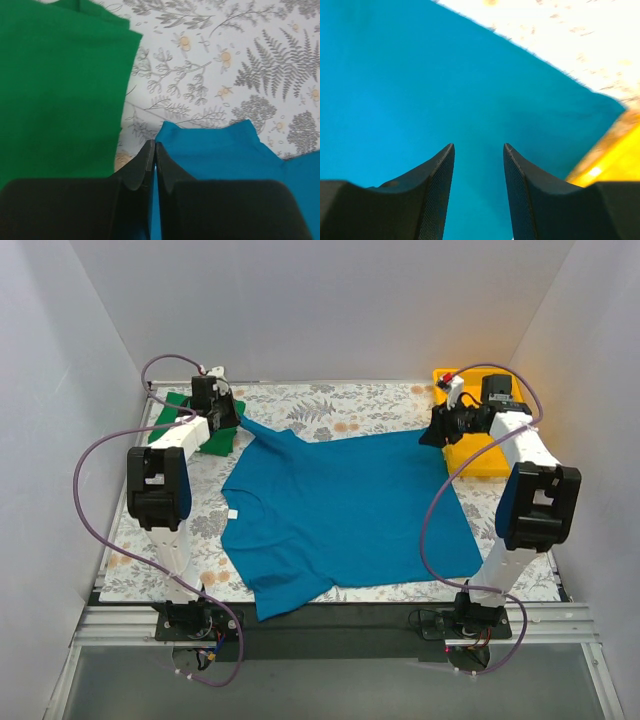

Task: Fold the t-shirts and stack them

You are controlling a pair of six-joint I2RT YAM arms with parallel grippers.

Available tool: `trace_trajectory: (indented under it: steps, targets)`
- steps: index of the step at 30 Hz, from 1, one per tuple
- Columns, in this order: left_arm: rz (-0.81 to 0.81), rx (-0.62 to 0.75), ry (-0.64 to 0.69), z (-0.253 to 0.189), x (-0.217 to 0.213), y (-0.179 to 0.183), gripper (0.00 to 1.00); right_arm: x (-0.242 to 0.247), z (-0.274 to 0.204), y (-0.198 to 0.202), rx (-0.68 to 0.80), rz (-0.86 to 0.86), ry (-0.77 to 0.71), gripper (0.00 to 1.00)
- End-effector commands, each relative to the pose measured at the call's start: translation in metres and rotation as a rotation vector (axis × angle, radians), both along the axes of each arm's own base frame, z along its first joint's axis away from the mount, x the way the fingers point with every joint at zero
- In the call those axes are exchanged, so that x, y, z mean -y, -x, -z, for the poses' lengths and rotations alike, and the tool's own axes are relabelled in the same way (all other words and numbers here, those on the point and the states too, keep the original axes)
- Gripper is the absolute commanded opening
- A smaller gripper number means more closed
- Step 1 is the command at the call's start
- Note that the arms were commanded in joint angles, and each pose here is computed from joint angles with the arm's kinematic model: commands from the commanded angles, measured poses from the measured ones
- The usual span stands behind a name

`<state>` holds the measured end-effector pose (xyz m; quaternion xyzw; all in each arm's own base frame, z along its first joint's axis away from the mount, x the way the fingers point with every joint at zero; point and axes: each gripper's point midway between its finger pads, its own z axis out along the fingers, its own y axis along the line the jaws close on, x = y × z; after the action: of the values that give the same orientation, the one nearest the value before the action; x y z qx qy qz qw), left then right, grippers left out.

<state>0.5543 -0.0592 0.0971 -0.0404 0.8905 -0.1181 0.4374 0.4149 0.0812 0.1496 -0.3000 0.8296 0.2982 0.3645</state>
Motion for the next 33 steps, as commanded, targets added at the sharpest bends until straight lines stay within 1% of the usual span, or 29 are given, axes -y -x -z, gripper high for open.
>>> trace_trajectory:
  steps: [1, 3, 4, 5, 7, 9, 12, 13, 14, 16, 18, 19, 24, 26, 33]
  targets:
    - [-0.064, 0.096, 0.012, -0.036, -0.021, -0.002, 0.00, 0.007, -0.008, -0.040, 0.003, 0.088, 0.022, 0.51]
    - [-0.083, 0.107, 0.017, -0.038, -0.028, -0.003, 0.00, 0.005, -0.007, -0.057, 0.010, 0.090, 0.025, 0.52]
    - [-0.081, 0.114, 0.024, -0.039, -0.027, -0.004, 0.00, 0.003, 0.004, -0.063, -0.006, 0.089, 0.037, 0.52]
    - [-0.071, 0.112, 0.033, -0.037, -0.025, -0.005, 0.00, 0.003, -0.002, -0.072, 0.016, 0.089, 0.047, 0.52]
    - [-0.067, 0.119, 0.036, -0.038, -0.024, -0.008, 0.00, 0.003, 0.012, -0.085, 0.008, 0.099, 0.094, 0.53]
    - [-0.062, 0.118, 0.039, -0.037, -0.023, -0.010, 0.00, 0.009, 0.013, -0.101, 0.027, 0.132, 0.150, 0.53]
    - [-0.074, 0.127, 0.030, -0.040, -0.026, -0.011, 0.00, 0.012, 0.036, -0.116, -0.003, 0.156, 0.192, 0.53]
    - [-0.107, 0.131, 0.028, -0.040, -0.044, -0.011, 0.00, 0.012, 0.040, -0.120, -0.009, 0.168, 0.198, 0.53]
    - [-0.110, 0.134, 0.030, -0.040, -0.045, -0.010, 0.00, 0.012, 0.041, -0.124, -0.009, 0.176, 0.208, 0.52]
    - [-0.110, 0.148, 0.040, -0.045, -0.048, -0.010, 0.00, 0.016, 0.048, -0.135, -0.006, 0.206, 0.242, 0.52]
    - [-0.106, 0.146, 0.046, -0.045, -0.048, -0.009, 0.00, 0.026, 0.054, -0.145, -0.017, 0.274, 0.278, 0.51]
    - [-0.099, 0.147, 0.051, -0.045, -0.045, -0.009, 0.00, 0.013, 0.054, -0.153, -0.013, 0.281, 0.281, 0.50]
    - [-0.106, 0.143, 0.052, -0.043, -0.047, -0.007, 0.00, 0.028, 0.063, -0.172, -0.006, 0.392, 0.338, 0.49]
    - [-0.103, 0.152, 0.051, -0.046, -0.047, -0.006, 0.00, 0.031, 0.068, -0.174, -0.006, 0.398, 0.344, 0.49]
    - [-0.092, 0.152, 0.065, -0.046, -0.045, -0.006, 0.00, 0.007, 0.078, -0.185, 0.002, 0.342, 0.283, 0.49]
